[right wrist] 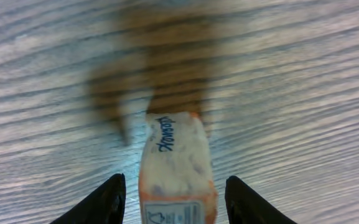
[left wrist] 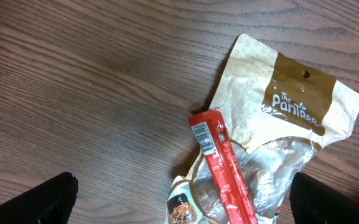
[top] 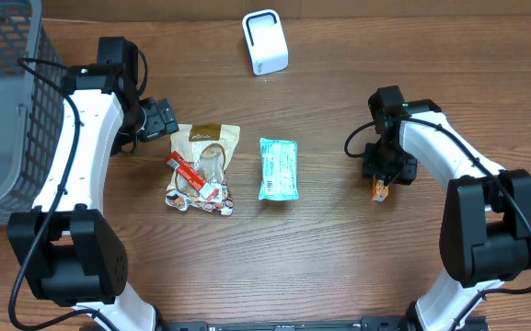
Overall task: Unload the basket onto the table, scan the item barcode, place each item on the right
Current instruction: 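Lower the Kleenex packet onto the table at right and open the gripper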
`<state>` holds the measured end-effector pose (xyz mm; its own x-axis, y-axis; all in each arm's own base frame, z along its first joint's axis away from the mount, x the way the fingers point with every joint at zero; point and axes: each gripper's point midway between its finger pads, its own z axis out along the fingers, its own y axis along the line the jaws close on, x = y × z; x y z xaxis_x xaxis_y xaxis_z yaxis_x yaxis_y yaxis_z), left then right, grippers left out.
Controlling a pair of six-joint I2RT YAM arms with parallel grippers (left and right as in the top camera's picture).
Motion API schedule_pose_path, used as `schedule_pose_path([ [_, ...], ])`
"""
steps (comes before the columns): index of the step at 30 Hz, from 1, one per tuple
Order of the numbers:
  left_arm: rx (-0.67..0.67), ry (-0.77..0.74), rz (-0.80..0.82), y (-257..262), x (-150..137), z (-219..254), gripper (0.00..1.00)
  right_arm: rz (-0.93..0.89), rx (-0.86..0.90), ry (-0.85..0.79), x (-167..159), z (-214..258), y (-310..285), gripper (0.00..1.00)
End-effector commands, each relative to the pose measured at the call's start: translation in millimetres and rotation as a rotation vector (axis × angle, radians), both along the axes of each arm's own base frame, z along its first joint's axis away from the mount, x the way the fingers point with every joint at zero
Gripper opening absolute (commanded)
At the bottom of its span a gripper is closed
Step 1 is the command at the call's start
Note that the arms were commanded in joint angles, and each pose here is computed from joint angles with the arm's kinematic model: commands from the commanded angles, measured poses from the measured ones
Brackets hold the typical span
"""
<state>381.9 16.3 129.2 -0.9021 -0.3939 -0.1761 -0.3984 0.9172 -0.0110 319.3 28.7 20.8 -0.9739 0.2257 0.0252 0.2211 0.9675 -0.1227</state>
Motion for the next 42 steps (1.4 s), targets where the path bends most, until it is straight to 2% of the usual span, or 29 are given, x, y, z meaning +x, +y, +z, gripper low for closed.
schedule_pose_path([
  [1, 0.008, -0.023, -0.013, 2, 4, 7, 1.0, 0.002, 0.023, 0.0, -8, 0, 4, 0.52],
  [6, 0.008, -0.023, -0.013, 1, 4, 7, 1.0, 0.003, 0.024, -0.008, -12, -13, 3, 0.51],
  [8, 0.008, -0.023, -0.013, 1, 4, 7, 1.0, 0.003, 0.025, -0.013, -12, -15, 3, 0.45],
  [10, 0.008, -0.023, -0.013, 2, 4, 7, 1.0, 0.003, 0.025, -0.012, -13, -16, 3, 0.19],
  [11, 0.008, -0.023, -0.012, 2, 4, 7, 1.0, 0.003, 0.024, -0.012, -13, -16, 3, 0.11],
  [12, 0.008, -0.023, -0.012, 2, 4, 7, 1.0, 0.003, 0.024, -0.012, -13, -16, 3, 0.1],
  [13, 0.008, -0.023, -0.012, 2, 4, 7, 1.0, 0.003, 0.024, -0.011, -13, -16, 3, 0.11],
  [15, 0.008, -0.023, -0.013, 1, 4, 7, 0.99, 0.003, 0.024, -0.011, -13, -16, 3, 0.25],
  [17, 0.008, -0.023, -0.014, 1, 4, 7, 1.0, 0.003, 0.024, -0.012, -13, -16, 3, 0.5],
  [22, 0.008, -0.023, -0.014, 1, 4, 7, 1.0, 0.003, 0.024, -0.002, -15, -15, 3, 0.47],
  [24, 0.008, -0.023, -0.014, 1, 4, 7, 1.0, 0.003, 0.022, 0.01, -18, -15, 3, 0.34],
  [29, 0.008, -0.023, -0.014, 1, 4, 7, 1.0, 0.002, 0.02, 0.022, -23, -19, 2, 0.26],
  [30, 0.008, -0.023, -0.014, 1, 4, 7, 1.0, 0.003, 0.02, 0.017, -22, -19, 2, 0.38],
  [31, 0.008, -0.023, -0.014, 1, 4, 7, 1.0, 0.004, 0.021, 0.007, -20, -20, 2, 0.56],
  [32, 0.008, -0.023, -0.014, 1, 4, 7, 1.0, 0.01, 0.024, -0.008, -16, -21, 3, 0.64],
  [35, 0.008, -0.023, -0.014, 1, 4, 7, 1.0, 0.066, 0.032, -0.046, -6, -21, 4, 0.59],
  [39, 0.008, -0.023, -0.014, 1, 4, 7, 1.0, 0.083, 0.036, -0.073, 1, -21, 6, 0.29],
  [42, 0.008, -0.023, -0.014, 1, 4, 7, 1.0, 0.118, 0.042, -0.08, 4, -21, 7, 0.28],
])
